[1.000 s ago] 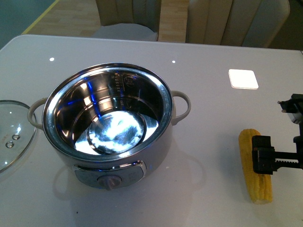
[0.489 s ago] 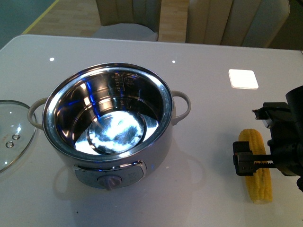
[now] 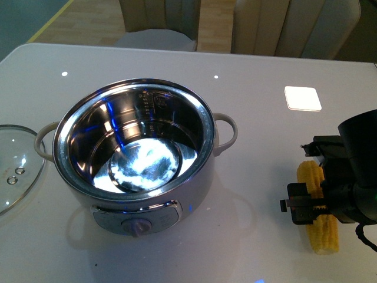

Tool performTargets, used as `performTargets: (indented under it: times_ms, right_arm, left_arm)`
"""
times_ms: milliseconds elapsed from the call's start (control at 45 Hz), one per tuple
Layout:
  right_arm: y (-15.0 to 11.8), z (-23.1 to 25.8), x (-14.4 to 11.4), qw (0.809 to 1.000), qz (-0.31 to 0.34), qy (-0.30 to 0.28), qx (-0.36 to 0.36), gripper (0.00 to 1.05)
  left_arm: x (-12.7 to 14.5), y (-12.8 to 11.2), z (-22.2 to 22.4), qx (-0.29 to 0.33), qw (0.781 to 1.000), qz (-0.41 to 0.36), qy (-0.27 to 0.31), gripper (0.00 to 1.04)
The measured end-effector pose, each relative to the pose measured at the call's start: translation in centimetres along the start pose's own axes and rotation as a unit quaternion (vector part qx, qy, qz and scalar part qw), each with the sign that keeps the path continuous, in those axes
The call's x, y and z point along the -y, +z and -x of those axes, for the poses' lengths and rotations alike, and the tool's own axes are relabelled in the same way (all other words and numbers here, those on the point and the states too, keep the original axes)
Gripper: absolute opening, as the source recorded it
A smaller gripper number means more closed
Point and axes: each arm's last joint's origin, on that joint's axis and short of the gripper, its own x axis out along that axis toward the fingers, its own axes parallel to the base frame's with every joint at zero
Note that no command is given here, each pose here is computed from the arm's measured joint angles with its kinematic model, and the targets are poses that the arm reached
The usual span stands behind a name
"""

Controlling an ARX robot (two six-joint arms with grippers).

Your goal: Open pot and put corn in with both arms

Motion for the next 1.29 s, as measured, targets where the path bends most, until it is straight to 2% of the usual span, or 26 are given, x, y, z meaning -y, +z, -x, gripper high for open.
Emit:
performTargets:
  times_ms: [178, 267, 400, 644, 867, 1289]
  right_arm:
    - [-0.6, 0.6, 0.3, 1.0, 0.002, 0.009, 0.001, 0.37]
    - [-0.8, 1.8, 0.9, 1.0, 0.003, 0.019, 0.011, 0.3]
    - [-0.4, 5.1, 2.0, 0.998, -0.008, 0.044, 0.043, 0.24]
    - [1.2, 11.0, 2.1, 0.99, -0.019, 0.091, 0.106, 0.25]
    - [3.5, 16.1, 0.2, 0.977, -0.02, 0.132, 0.169, 0.25]
    - [9.6, 19.9, -7.0, 0.953, -0.019, 0.216, 0.212, 0.31]
  left_arm:
    - [0.0, 0.0, 0.0, 0.0, 1.0, 0.0, 0.0, 0.98]
    - [0.0, 0.0, 0.0, 0.0, 1.0, 0.0, 0.0, 0.98]
    - [0.0, 0.0, 0.0, 0.0, 1.0, 0.0, 0.0, 0.98]
    - [0.0, 0.0, 0.0, 0.0, 1.0, 0.0, 0.0, 0.98]
    - [0.0, 0.0, 0.0, 0.0, 1.0, 0.0, 0.0, 0.98]
    - [0.0, 0.0, 0.0, 0.0, 1.0, 0.0, 0.0, 0.98]
